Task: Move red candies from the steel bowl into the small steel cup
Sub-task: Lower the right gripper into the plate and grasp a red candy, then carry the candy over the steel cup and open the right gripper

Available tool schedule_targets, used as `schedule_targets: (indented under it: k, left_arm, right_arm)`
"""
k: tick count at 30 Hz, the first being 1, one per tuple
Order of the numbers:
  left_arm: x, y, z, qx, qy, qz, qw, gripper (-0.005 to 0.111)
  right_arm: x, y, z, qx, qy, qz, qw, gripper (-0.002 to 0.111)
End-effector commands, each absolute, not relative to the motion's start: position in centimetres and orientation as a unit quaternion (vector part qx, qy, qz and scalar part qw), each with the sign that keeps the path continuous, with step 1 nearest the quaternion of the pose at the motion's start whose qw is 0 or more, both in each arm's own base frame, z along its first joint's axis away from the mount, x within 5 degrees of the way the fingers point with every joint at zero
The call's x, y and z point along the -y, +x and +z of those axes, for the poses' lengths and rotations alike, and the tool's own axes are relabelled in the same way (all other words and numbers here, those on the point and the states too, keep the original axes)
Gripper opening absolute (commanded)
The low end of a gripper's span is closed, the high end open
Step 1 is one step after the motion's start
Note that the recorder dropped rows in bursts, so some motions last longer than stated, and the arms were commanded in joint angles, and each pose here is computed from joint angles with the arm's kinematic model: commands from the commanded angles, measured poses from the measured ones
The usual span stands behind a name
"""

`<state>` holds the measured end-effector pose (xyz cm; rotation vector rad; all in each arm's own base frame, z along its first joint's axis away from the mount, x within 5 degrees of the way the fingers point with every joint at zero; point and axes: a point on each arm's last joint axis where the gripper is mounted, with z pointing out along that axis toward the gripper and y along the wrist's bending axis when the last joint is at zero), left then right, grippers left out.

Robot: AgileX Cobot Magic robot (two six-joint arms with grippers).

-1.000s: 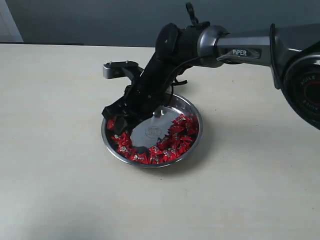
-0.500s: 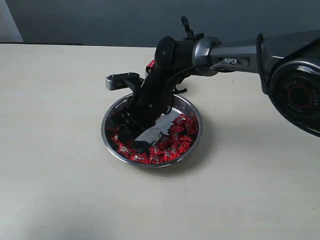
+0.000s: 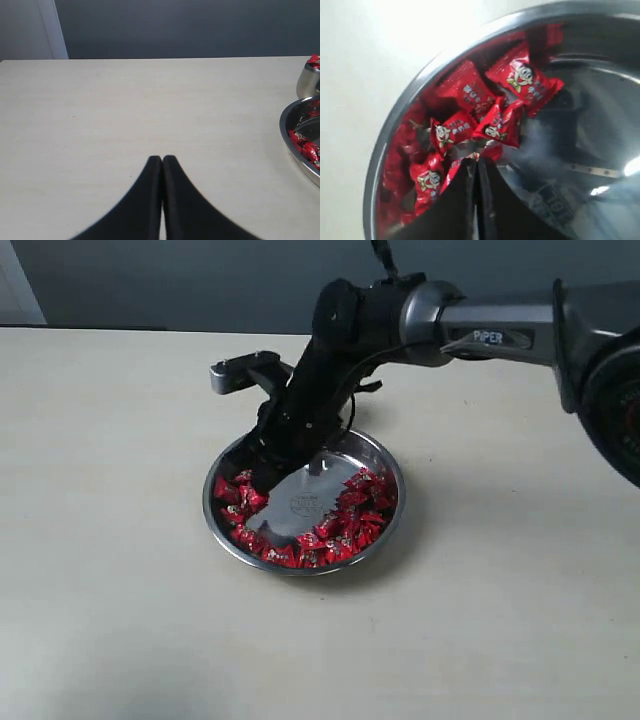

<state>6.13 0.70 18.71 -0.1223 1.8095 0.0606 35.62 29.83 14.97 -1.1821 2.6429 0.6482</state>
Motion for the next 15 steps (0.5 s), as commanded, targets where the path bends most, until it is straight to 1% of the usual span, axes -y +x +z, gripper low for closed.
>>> schedule_targets:
  k: [1,7,10,15]
  left_arm:
    - [-0.7,6.1,18.7,-0.783,-0.050,0.027,0.619,0.000]
    - [-0.7,6.1,18.7,-0.783,-0.050,0.027,0.619,0.000]
    - [-0.7,6.1,18.7,-0.783,-0.050,0.027,0.619,0.000]
    - [-0.7,6.1,18.7,-0.783,-0.050,0.027,0.619,0.000]
  right_arm:
    - [-28.5,36.2,18.1,-0.885,-0.418,0.153,0.138,-0.001]
    - [-27.2,38.1,20.2,-0.892,-0.380,0.077,0.234,-0.001]
    - [-26.2,39.6,20.8,-0.895,-0.338,0.086,0.278,-0.001]
    - [-24.1,41.7,21.3,-0.900,-0.281,0.093,0.321,-0.001]
